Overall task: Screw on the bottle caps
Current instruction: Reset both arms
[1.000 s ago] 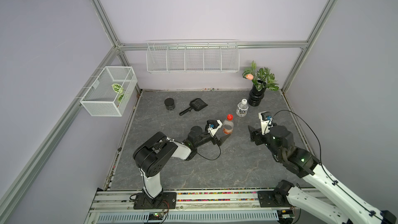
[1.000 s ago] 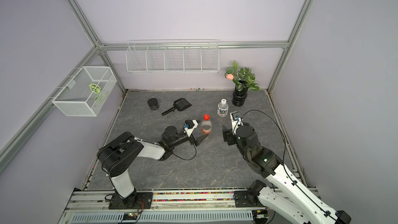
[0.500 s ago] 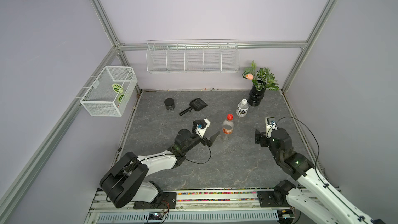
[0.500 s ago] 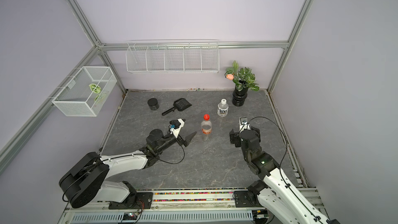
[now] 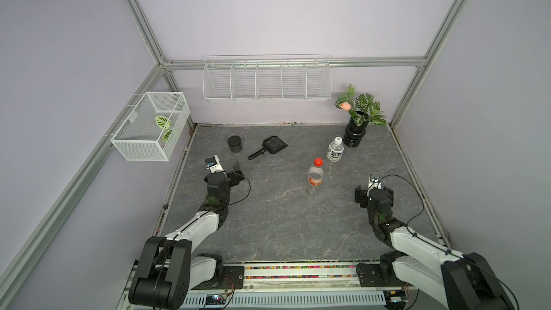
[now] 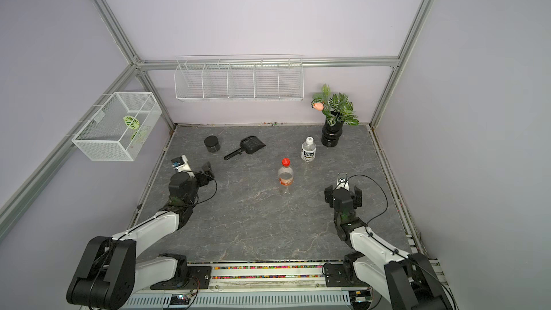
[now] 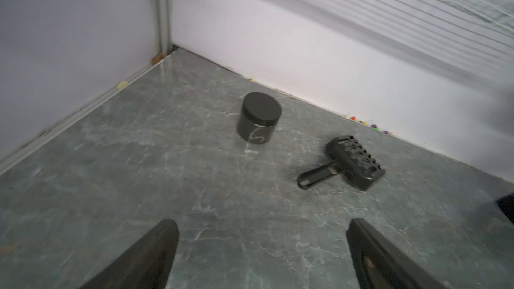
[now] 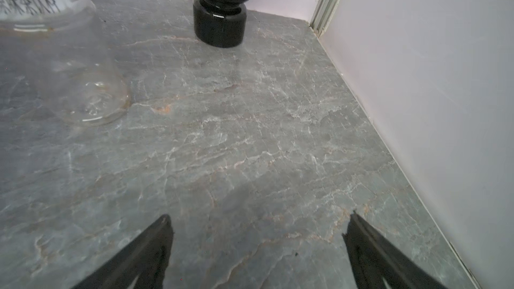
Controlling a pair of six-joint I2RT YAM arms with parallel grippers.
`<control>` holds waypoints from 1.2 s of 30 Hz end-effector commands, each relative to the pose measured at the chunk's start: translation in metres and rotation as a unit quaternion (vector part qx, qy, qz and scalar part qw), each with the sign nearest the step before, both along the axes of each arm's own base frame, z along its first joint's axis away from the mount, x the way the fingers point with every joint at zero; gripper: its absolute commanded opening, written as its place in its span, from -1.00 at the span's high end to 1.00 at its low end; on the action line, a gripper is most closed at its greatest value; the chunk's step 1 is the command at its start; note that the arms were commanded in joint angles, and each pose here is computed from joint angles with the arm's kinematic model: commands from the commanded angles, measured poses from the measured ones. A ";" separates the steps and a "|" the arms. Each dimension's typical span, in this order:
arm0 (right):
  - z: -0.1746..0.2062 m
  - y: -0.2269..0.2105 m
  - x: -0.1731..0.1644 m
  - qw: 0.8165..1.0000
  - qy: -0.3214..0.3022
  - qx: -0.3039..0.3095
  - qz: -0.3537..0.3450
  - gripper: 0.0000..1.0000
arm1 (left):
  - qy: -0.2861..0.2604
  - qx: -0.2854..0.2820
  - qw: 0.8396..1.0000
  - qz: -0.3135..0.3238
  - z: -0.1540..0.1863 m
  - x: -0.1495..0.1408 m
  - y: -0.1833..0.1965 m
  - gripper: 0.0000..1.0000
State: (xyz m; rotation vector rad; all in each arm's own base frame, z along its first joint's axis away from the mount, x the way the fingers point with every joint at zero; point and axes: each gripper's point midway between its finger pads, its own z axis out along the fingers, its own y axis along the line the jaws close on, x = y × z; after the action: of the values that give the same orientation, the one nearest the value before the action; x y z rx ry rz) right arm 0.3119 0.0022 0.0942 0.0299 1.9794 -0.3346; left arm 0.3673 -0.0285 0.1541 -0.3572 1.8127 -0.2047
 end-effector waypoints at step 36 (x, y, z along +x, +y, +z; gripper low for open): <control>-0.002 -0.022 0.079 0.998 -0.032 0.059 -0.012 -0.98 | -0.008 0.127 0.989 -0.075 -0.035 0.032 0.033 -1.00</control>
State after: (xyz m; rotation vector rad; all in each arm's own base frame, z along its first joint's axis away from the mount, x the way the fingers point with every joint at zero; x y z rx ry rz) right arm 0.3907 -0.0212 0.0881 0.1257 1.9479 -0.2482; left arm 0.3962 0.0041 0.1118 -0.0337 1.8407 -0.0676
